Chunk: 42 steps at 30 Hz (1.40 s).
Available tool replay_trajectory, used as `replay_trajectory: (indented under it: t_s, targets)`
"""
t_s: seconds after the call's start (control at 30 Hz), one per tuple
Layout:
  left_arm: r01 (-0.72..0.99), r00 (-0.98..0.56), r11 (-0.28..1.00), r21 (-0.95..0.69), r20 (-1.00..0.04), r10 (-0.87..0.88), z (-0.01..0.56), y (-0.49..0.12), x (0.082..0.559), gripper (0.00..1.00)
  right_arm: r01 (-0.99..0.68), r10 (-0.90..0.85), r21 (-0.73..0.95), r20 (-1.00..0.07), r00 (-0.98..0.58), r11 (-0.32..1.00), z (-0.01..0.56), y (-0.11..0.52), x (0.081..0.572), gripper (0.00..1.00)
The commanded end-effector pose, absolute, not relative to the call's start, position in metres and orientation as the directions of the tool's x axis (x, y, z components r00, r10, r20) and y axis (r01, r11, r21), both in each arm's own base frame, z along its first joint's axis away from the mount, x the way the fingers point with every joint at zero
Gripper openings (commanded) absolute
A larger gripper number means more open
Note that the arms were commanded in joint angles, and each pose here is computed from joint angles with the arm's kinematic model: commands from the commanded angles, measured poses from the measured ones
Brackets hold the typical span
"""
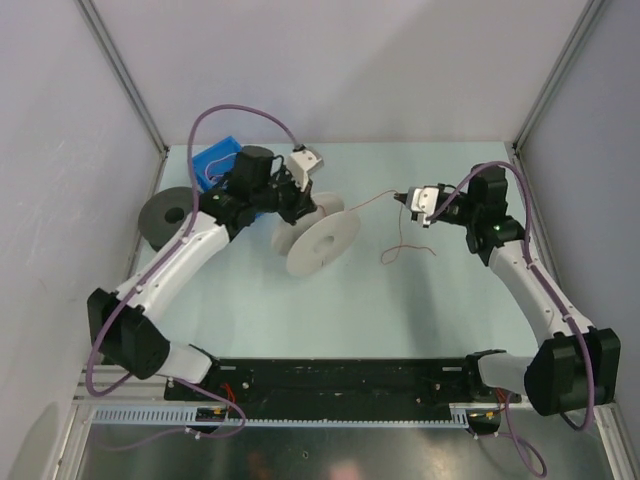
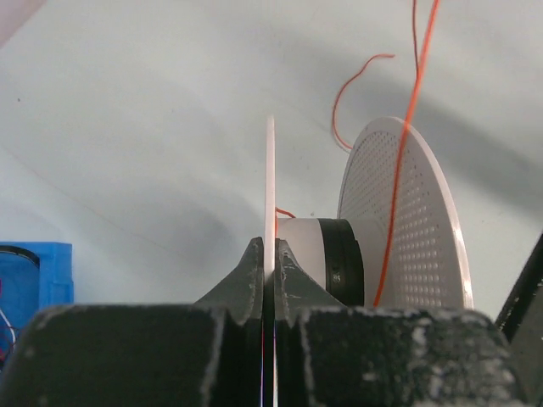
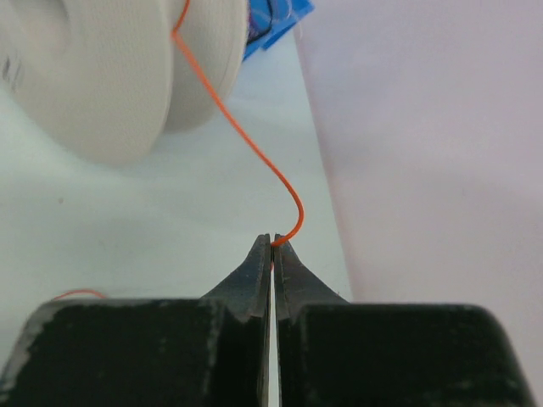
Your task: Wrap the cables
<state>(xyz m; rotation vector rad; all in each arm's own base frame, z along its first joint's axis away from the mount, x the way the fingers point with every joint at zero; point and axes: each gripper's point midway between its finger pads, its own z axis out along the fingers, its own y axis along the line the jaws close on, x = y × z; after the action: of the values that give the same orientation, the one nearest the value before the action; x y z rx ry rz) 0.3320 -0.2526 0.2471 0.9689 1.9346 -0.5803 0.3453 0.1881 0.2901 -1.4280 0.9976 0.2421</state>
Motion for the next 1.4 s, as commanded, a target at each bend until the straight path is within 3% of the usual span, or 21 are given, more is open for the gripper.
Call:
replay_trajectory:
  t_s: [0.0,0.17,0.37,0.43,0.53,0.6,0.87,1.07,1.37]
  targets:
    - [0.869,-0.172,0.494,-0.022,-0.950,0.261,0.320,-0.249,0.327,0.00,-0.693,-0.442,-0.717,-0.648,0.620,0.079,0.264,0.173,0.343,0.00]
    - [0.890,-0.142,0.452,-0.057,-0.977,0.156,0.372,-0.242,0.325,0.00,-0.759,-0.495,-0.651,-0.665,0.559,0.016,0.215,0.166,0.346,0.00]
    - [0.865,-0.140,0.491,-0.100,-0.989,0.045,0.429,-0.233,0.339,0.00,-0.813,-0.522,-0.582,-0.698,0.490,0.014,0.187,0.169,0.347,0.01]
    - [0.858,-0.153,0.497,-0.128,-0.988,0.010,0.443,-0.232,0.341,0.00,-0.828,-0.523,-0.560,-0.715,0.464,0.031,0.187,0.173,0.346,0.17]
    - [0.841,-0.158,0.519,-0.152,-0.987,-0.034,0.462,-0.230,0.344,0.00,-0.853,-0.499,-0.504,-0.778,0.382,0.132,0.201,0.178,0.349,0.53]
    - [0.829,-0.154,0.535,-0.160,-0.986,-0.057,0.472,-0.229,0.346,0.00,-0.859,-0.472,-0.464,-0.820,0.324,0.217,0.216,0.177,0.352,0.69]
    - [0.673,-0.179,0.683,-0.284,-0.958,-0.223,0.505,-0.206,0.365,0.00,-0.864,-0.382,-0.278,-0.918,0.110,0.420,0.244,0.170,0.344,0.96]
    - [0.638,-0.147,0.702,-0.317,-0.945,-0.293,0.532,-0.195,0.360,0.00,-0.786,-0.287,-0.220,-0.956,0.057,0.577,0.254,0.162,0.359,0.99]
    - [0.717,-0.130,0.650,-0.253,-0.964,-0.233,0.530,-0.203,0.338,0.00,-0.766,-0.451,-0.401,-0.877,0.163,0.502,0.212,0.157,0.389,0.99]
